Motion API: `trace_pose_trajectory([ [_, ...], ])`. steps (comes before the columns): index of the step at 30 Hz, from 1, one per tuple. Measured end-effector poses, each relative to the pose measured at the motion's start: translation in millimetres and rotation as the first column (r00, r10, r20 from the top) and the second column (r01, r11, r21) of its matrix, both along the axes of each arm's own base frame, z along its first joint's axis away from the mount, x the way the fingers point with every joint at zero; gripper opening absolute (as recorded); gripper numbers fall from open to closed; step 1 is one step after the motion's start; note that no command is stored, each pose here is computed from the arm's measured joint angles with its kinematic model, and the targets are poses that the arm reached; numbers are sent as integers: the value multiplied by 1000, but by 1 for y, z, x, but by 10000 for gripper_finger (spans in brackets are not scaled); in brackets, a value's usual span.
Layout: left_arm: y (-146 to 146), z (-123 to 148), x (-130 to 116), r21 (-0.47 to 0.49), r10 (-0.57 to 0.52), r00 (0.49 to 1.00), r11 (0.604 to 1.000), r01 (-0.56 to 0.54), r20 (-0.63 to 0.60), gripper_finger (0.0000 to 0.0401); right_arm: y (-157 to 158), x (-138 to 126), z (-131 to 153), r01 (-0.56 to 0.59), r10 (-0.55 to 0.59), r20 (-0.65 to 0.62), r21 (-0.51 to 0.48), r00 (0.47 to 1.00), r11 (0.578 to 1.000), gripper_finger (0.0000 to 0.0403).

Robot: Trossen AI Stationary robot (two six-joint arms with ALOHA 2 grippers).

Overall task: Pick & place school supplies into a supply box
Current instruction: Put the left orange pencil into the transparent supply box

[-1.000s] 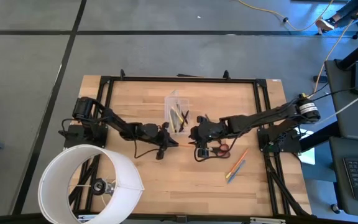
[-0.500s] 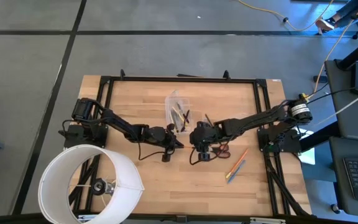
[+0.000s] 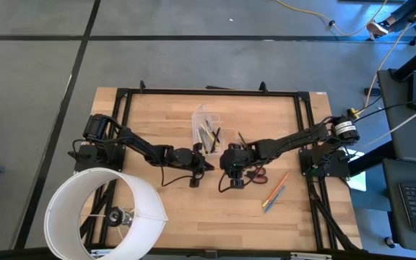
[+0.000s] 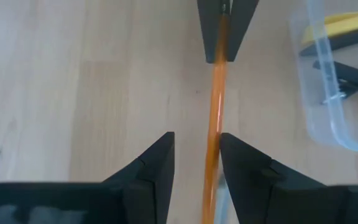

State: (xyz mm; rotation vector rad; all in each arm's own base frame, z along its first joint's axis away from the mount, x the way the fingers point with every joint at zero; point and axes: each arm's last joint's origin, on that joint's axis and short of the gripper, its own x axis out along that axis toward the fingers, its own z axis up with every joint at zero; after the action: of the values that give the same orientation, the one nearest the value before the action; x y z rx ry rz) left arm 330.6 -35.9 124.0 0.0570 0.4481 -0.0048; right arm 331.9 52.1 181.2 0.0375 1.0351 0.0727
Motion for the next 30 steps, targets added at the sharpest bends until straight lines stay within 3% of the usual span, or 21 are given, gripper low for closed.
trace_pose_trajectory([
  [24, -8, 12, -3, -3, -25, 999, 1000, 25, 20, 11, 0, 2, 1, 139, -140, 4, 94, 990, 986, 133],
  [30, -8, 12, -3, -2, -25, 999, 1000, 25, 21, 11, 0, 2, 1, 149, -150, 2, 101, 989, 984, 97],
])
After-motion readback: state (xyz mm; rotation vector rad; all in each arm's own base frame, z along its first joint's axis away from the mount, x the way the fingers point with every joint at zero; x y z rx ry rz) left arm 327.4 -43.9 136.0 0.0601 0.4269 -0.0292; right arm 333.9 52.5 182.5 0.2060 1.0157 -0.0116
